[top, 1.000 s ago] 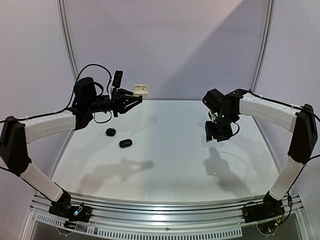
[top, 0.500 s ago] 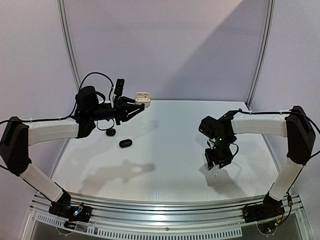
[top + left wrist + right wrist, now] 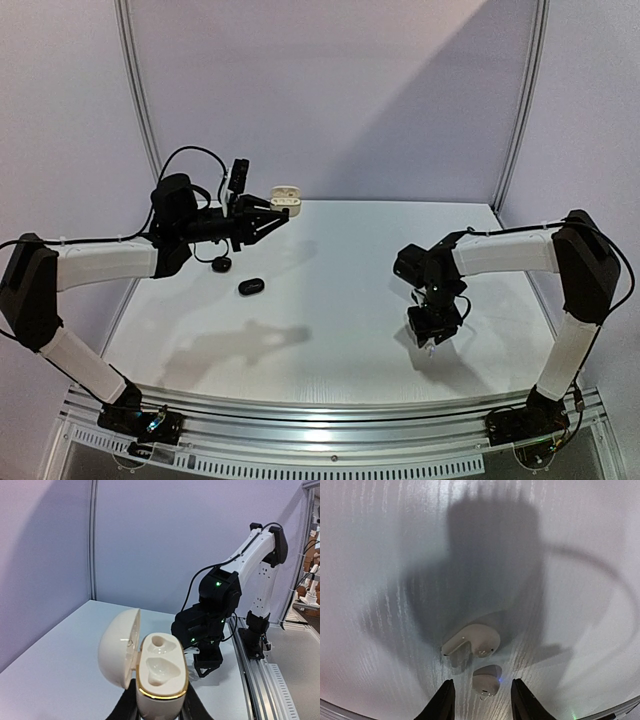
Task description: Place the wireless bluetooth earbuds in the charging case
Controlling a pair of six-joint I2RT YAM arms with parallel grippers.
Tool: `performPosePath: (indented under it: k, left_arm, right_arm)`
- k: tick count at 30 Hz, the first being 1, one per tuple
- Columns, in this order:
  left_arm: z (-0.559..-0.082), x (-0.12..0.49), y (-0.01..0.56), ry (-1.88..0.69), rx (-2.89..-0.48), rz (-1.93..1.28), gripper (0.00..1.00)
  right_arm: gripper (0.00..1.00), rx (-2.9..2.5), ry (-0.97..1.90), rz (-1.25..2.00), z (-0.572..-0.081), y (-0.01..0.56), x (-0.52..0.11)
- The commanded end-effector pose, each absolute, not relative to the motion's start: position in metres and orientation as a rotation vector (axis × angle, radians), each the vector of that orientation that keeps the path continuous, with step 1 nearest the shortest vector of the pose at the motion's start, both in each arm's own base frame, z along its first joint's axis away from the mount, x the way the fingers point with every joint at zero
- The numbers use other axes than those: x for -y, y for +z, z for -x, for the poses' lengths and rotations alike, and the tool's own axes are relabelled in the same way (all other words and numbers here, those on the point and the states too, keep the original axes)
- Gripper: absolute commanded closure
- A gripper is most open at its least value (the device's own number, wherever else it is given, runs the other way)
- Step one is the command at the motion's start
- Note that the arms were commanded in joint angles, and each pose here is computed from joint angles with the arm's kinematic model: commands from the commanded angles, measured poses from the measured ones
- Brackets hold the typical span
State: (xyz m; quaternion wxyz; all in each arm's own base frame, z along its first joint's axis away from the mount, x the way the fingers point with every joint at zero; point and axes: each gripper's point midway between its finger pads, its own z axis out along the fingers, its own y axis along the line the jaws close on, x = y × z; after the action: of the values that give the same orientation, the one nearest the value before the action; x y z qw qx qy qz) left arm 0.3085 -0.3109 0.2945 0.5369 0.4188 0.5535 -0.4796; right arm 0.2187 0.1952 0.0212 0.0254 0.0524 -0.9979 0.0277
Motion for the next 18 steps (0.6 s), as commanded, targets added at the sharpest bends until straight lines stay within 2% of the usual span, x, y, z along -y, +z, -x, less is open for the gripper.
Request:
performPosePath:
  k: [1,4,7,12,18]
  left_arm:
    - [-0.303,0.313,0.299,-1.141,-1.293,-0.999,1.00]
    - [-0.302,0.313,0.299,-1.139,-1.291,-1.000,1.00]
    - [-0.303,0.313,0.300,-1.133,-1.289,-0.999,1.00]
    - [-0.303,0.312,0.299,-1.134,-1.291,-0.998,1.00]
    - [-0.302,0.312,0.300,-1.130,-1.288,-1.000,1.00]
  right_arm:
    - [0.63,3.074,0.161,-0.176,-0.215,0.013,-0.186]
    - [0.67,3.077,0.119,-0.178,-0.215,0.009,-0.191]
    - [0.75,3.075,0.110,-0.194,-0.215,0.007,-0.192]
    - [0.79,3.074,0.120,-0.208,-0.216,0.003,-0.192]
    - [0.92,3.069,0.113,-0.212,-0.216,0.003,-0.192]
